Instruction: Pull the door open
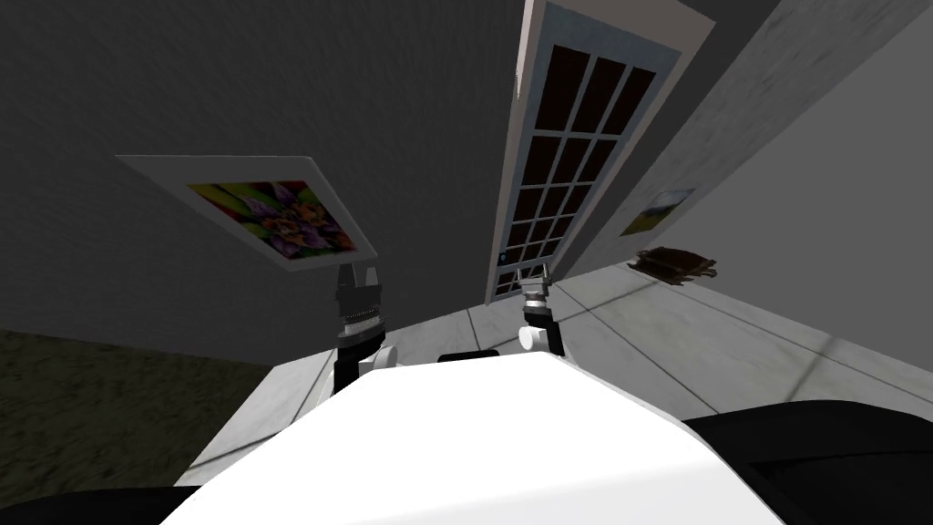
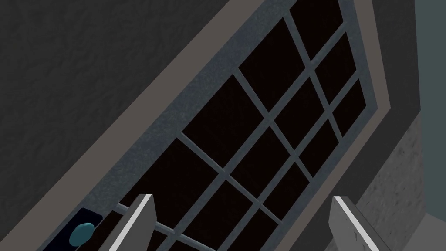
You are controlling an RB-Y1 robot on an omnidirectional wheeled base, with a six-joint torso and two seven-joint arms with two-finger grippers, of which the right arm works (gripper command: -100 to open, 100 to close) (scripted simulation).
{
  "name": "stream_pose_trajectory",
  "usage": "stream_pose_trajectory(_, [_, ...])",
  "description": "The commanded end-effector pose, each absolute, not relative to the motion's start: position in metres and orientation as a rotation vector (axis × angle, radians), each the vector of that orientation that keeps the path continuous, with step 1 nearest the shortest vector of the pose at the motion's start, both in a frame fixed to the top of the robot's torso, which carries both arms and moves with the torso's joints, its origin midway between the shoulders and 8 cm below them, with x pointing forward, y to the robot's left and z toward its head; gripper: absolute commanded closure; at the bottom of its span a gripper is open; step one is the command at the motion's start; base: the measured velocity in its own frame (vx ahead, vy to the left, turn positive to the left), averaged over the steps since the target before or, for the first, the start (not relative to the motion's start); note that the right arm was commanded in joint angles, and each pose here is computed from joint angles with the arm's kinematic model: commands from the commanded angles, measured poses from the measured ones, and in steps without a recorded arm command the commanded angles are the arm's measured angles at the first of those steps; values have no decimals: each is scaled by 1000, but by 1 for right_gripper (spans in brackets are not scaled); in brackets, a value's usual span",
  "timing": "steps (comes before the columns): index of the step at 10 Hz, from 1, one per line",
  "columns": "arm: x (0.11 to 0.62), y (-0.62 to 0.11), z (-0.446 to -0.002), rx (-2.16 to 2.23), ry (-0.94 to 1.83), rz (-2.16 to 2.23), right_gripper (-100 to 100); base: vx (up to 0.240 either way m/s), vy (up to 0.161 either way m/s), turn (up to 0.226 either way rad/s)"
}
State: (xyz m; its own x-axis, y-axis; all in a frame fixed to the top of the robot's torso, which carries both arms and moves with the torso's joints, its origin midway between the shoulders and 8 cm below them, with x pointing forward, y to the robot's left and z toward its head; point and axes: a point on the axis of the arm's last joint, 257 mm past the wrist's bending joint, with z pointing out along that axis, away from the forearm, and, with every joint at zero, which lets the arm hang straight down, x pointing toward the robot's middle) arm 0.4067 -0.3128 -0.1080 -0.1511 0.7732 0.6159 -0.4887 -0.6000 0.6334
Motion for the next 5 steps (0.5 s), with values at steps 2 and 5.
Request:
stream_pose_trajectory(2, [411,-322,-128,1297,315,1888,-100,46,-107,218])
stream_pose_trajectory(5, [414,-333,-153,1363,262,1909,-100,28,-112,191])
